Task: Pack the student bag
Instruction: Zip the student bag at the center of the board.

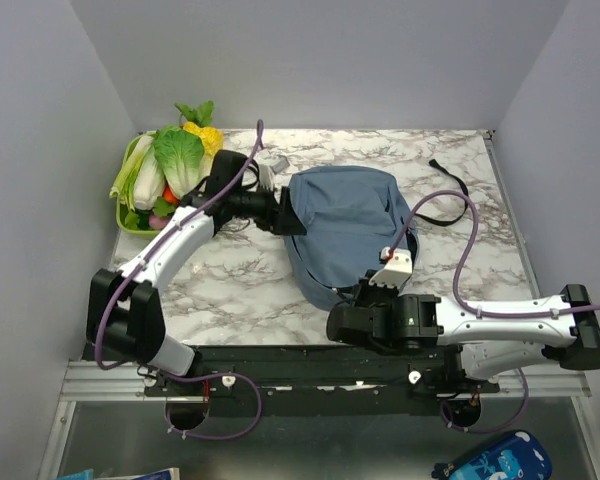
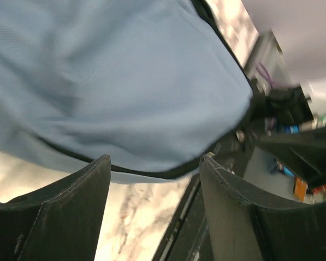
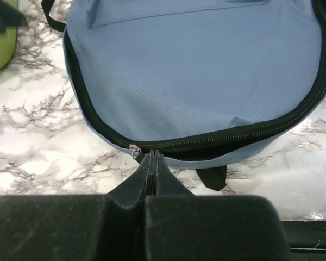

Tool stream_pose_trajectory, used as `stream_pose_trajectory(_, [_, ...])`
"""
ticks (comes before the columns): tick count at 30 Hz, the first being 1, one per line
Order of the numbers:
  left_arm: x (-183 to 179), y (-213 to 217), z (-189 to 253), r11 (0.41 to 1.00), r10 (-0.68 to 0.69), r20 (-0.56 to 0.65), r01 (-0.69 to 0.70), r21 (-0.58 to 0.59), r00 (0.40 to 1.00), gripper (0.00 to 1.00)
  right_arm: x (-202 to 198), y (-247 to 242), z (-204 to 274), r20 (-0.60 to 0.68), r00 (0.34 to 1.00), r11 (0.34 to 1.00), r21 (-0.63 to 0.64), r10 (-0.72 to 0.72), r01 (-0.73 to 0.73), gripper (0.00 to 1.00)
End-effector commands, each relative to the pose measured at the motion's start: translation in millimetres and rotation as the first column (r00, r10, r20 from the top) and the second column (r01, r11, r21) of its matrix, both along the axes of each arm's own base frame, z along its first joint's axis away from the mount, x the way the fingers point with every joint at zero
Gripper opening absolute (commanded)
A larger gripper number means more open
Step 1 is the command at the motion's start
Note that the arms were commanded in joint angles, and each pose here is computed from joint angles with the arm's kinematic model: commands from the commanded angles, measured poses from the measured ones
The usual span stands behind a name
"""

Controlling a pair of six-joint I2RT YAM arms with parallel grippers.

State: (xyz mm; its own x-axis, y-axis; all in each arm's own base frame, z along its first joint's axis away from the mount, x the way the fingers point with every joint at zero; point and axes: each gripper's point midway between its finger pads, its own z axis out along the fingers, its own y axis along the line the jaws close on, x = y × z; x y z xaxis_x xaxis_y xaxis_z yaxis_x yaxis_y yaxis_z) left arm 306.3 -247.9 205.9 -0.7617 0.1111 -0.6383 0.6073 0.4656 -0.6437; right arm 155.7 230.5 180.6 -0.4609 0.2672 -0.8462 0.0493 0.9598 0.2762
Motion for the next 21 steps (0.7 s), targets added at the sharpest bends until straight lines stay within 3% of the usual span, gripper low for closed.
stream_pose_trajectory(1, [-77,-19,-15,0.963,-0.269,0.044,0.267,0.042,0.962,0.72,11,9,24,0.085,0.996,0.999,0.035,-0.017,0.014,0.01])
stream_pose_trajectory(4, [-91,-20,-24,0.924,-0.381,0.131,0.373,0.083,0.915,0.7,8,19,25,0.079,0.995,0.998,-0.004,0.066,-0.066,0.01])
stream_pose_trajectory(5, [-87,-21,-24,0.92,-0.39,0.149,0.38,0.092,0.909,0.7,7,20,22,0.078,0.992,0.995,-0.027,0.098,-0.096,0.06])
stream_pose_trajectory(6, [-82,-19,-25,0.904,-0.426,0.211,0.406,0.131,0.88,0.69,4,23,28,0.08,0.985,0.988,-0.03,0.156,-0.154,0.31])
stream_pose_trajectory(8, [-83,-17,-25,0.886,-0.461,0.218,0.436,0.157,0.86,0.67,2,29,37,0.101,0.97,0.975,0.0,0.219,-0.221,0.53])
stream_pose_trajectory(9, [-80,-16,-27,0.863,-0.504,0.28,0.467,0.193,0.817,0.67,-2,25,26,0.087,0.956,0.96,-0.054,0.279,-0.275,0.66])
stream_pose_trajectory(11, [-85,-11,-27,0.836,-0.548,0.291,0.503,0.22,0.784,0.67,-8,22,39,0.112,0.937,0.942,0.013,0.332,-0.336,0.7])
stream_pose_trajectory(14, [-90,-8,-31,0.794,-0.608,0.352,0.545,0.269,0.712,0.71,-19,16,32,0.102,0.889,0.893,0.013,0.446,-0.45,0.73])
stream_pose_trajectory(19, [-109,-20,-40,0.723,-0.689,0.455,0.579,0.376,0.565,0.8,-31,17,11,0.024,0.865,0.863,0.056,0.502,-0.503,0.67])
stream_pose_trajectory(21, [-115,-21,-49,0.711,-0.701,0.47,0.57,0.411,0.536,0.81,-33,23,-1,-0.027,0.863,0.863,0.054,0.504,-0.503,0.66])
